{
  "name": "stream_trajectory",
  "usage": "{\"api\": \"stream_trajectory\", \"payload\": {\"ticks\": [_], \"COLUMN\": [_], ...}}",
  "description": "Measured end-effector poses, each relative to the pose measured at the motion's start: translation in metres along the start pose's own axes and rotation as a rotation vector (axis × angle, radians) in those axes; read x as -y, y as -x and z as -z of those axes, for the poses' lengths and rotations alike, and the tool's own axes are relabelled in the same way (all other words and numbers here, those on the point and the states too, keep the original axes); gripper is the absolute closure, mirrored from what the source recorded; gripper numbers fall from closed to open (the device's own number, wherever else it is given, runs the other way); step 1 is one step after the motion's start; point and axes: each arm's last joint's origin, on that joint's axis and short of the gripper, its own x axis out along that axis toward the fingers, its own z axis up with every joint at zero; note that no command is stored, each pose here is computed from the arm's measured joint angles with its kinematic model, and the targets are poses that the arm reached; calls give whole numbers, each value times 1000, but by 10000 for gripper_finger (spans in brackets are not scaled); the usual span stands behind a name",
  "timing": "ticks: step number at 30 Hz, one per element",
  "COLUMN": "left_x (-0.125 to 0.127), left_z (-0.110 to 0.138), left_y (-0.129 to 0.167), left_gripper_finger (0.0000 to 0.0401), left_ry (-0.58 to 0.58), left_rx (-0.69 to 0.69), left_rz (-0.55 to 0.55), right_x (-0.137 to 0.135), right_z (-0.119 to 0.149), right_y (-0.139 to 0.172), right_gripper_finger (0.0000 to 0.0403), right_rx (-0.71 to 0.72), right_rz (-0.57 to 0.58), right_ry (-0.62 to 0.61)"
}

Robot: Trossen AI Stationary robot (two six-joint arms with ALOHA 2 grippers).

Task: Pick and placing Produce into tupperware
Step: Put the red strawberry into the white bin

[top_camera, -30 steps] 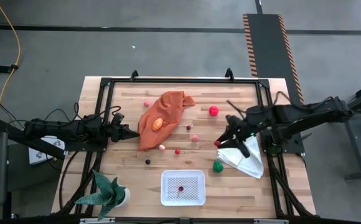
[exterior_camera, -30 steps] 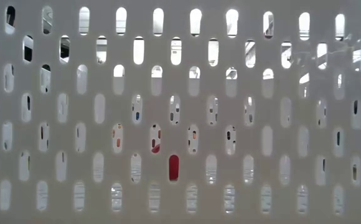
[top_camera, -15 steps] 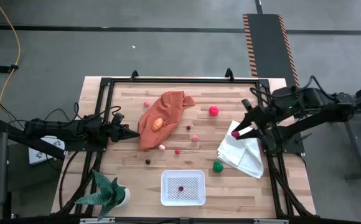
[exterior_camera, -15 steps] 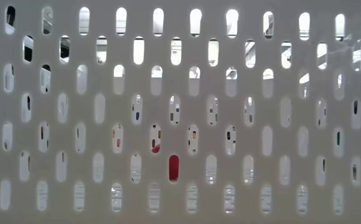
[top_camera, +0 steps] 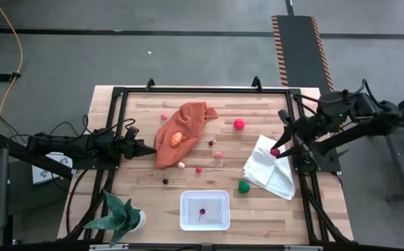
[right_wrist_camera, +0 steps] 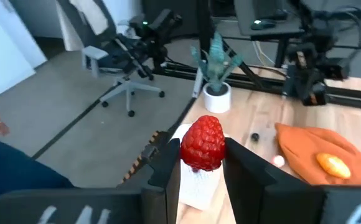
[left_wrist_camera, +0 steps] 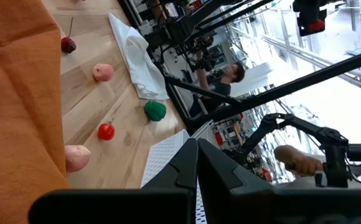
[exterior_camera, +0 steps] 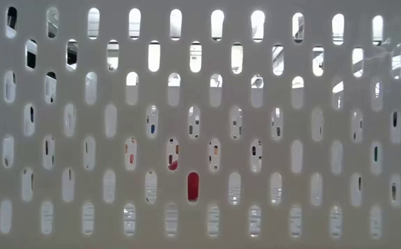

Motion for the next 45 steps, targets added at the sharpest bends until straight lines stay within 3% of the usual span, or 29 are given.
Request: {"api": "stream_trajectory", "payload": {"ticks": [10, 28, 45], "left_x": [0, 0, 0], "left_z": [0, 0, 0], "left_y": [0, 0, 0], "left_gripper_finger": [400, 400, 400], "left_ry": [0, 0, 0], "left_rx": [0, 0, 0], "left_rz": [0, 0, 0], "right_x": [-25, -79, -107], "right_z": [-3, 18, 29], "right_y": [-32, -72, -137], "right_gripper_finger": [315, 315, 315], "right_rx": [-40, -226, -338], "right_rz": [-169, 4, 166], "right_ry": [47, 82, -5]}}
